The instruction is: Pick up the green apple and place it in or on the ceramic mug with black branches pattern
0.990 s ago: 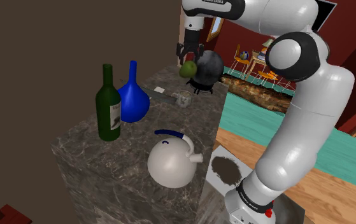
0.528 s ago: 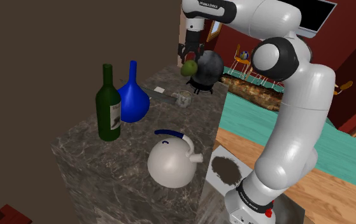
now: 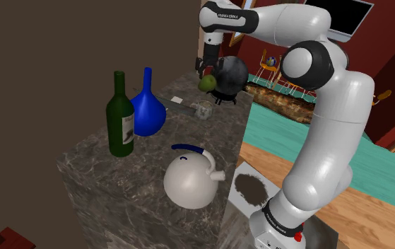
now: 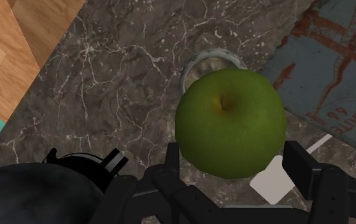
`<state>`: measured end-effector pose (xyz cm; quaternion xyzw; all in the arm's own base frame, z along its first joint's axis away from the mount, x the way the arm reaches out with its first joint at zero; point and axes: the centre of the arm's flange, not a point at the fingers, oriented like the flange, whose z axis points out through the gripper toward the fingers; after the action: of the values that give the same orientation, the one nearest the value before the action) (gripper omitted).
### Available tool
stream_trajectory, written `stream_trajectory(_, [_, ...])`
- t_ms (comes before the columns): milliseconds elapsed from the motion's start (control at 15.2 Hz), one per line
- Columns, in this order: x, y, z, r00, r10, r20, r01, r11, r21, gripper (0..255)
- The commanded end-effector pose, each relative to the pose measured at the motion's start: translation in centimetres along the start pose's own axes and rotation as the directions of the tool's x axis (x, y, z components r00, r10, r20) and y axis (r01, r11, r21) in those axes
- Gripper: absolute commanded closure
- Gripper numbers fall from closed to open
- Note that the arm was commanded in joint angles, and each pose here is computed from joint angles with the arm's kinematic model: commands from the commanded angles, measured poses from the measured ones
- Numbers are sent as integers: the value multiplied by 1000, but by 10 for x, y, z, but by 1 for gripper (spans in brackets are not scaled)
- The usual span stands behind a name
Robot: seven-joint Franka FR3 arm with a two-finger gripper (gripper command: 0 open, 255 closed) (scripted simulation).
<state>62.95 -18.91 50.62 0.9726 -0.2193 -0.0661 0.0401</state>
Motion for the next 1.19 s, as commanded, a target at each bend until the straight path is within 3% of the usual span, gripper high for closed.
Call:
stream_trajectory(0, [1, -1, 11, 1000, 0, -1, 0, 1000, 0, 255])
stream_trajectory(396, [5, -5, 46, 1000, 0, -1, 0, 1000, 0, 255])
stream_trajectory(924, [5, -5, 46, 1000, 0, -1, 0, 1000, 0, 255])
stream_trajectory(990, [5, -5, 46, 1000, 0, -1, 0, 1000, 0, 0])
stream_trajectory(1122, [5, -5, 46, 1000, 0, -1, 0, 1000, 0, 0])
